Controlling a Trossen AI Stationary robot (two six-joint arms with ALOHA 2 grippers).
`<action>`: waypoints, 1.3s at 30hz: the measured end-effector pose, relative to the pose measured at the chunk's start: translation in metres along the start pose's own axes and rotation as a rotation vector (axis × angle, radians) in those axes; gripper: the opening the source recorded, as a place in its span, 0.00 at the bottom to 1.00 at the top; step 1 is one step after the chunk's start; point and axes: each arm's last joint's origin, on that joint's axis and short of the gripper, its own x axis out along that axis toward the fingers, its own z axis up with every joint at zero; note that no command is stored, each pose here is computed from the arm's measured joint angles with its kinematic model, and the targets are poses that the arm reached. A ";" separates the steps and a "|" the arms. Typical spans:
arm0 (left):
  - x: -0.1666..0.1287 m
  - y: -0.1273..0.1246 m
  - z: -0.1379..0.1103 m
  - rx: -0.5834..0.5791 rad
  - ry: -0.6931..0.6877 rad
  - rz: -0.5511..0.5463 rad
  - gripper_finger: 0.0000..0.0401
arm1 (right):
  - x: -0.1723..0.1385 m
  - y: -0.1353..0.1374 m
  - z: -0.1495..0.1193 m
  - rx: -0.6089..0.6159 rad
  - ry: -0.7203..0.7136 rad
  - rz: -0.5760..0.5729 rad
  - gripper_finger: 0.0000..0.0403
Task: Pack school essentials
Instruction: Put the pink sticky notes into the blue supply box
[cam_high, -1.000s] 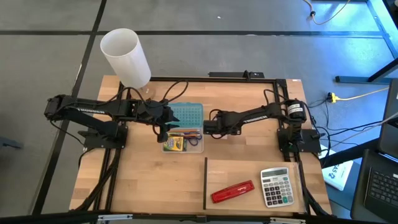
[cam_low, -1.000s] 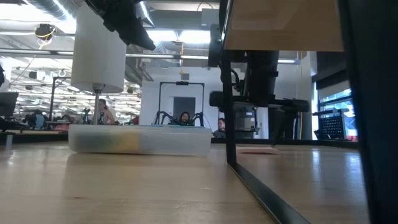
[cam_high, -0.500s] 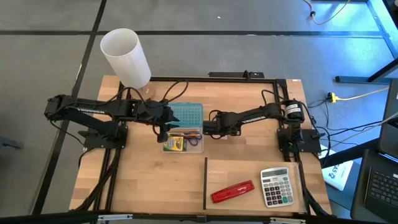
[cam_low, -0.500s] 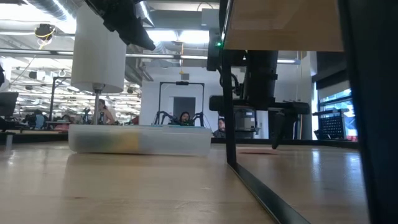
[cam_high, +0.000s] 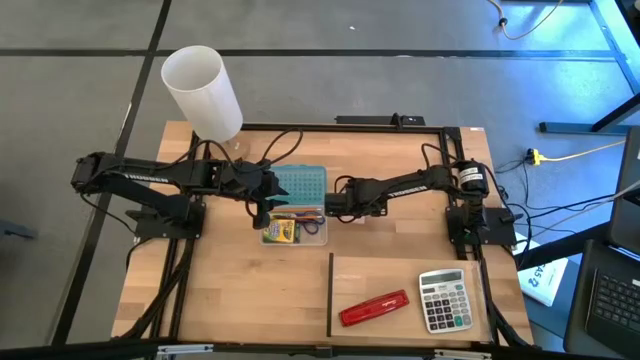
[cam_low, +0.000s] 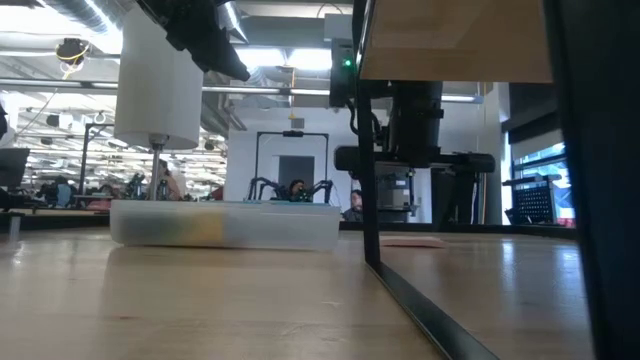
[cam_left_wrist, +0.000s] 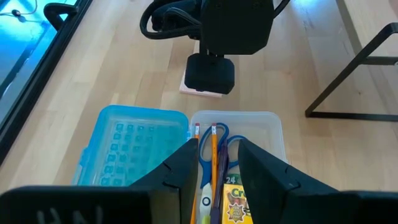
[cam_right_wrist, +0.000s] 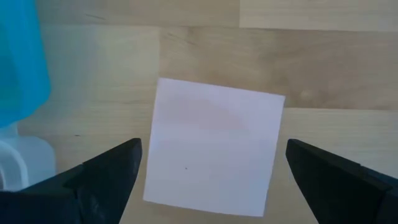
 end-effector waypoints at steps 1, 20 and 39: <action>0.000 0.000 0.000 0.000 0.000 0.000 0.27 | 0.000 0.000 0.000 0.000 -0.001 0.000 0.99; 0.000 0.001 0.000 0.000 0.000 0.016 0.27 | 0.012 -0.003 -0.005 0.026 -0.021 0.049 0.99; 0.000 0.001 0.000 0.000 0.000 0.018 0.27 | 0.002 -0.004 -0.003 0.052 -0.013 -0.021 0.99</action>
